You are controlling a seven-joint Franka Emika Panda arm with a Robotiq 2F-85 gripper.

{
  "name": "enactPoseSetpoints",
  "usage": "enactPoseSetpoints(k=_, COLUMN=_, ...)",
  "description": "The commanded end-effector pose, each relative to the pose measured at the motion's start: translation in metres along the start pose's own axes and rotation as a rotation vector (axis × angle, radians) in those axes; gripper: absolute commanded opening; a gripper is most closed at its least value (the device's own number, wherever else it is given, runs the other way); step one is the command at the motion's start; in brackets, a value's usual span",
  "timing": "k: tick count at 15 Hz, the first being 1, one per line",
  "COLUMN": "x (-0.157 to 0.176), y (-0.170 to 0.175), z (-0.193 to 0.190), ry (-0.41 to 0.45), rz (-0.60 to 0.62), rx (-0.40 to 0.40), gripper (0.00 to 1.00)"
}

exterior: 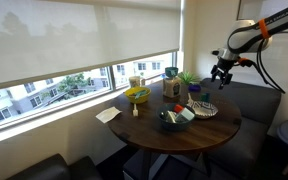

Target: Put the blue object inside the bowl

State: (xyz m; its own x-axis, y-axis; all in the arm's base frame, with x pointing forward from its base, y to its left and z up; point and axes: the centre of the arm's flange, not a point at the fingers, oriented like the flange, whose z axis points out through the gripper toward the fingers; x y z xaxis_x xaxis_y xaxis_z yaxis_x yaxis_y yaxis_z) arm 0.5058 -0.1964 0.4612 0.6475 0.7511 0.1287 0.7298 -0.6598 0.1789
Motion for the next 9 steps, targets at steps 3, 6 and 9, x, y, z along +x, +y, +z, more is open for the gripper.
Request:
enactPoseSetpoints(k=3, x=0.023, y=0.005, z=0.03, ry=0.072, rz=-0.184, rx=-0.001, gripper=1.0)
enactPoseSetpoints(k=6, x=0.026, y=-0.002, z=0.039, ry=0.105, rz=-0.191, rx=0.066, gripper=1.0)
enactPoseSetpoints(k=9, x=0.022, y=-0.004, z=0.044, ry=0.094, rz=-0.157, rx=0.125, gripper=1.0)
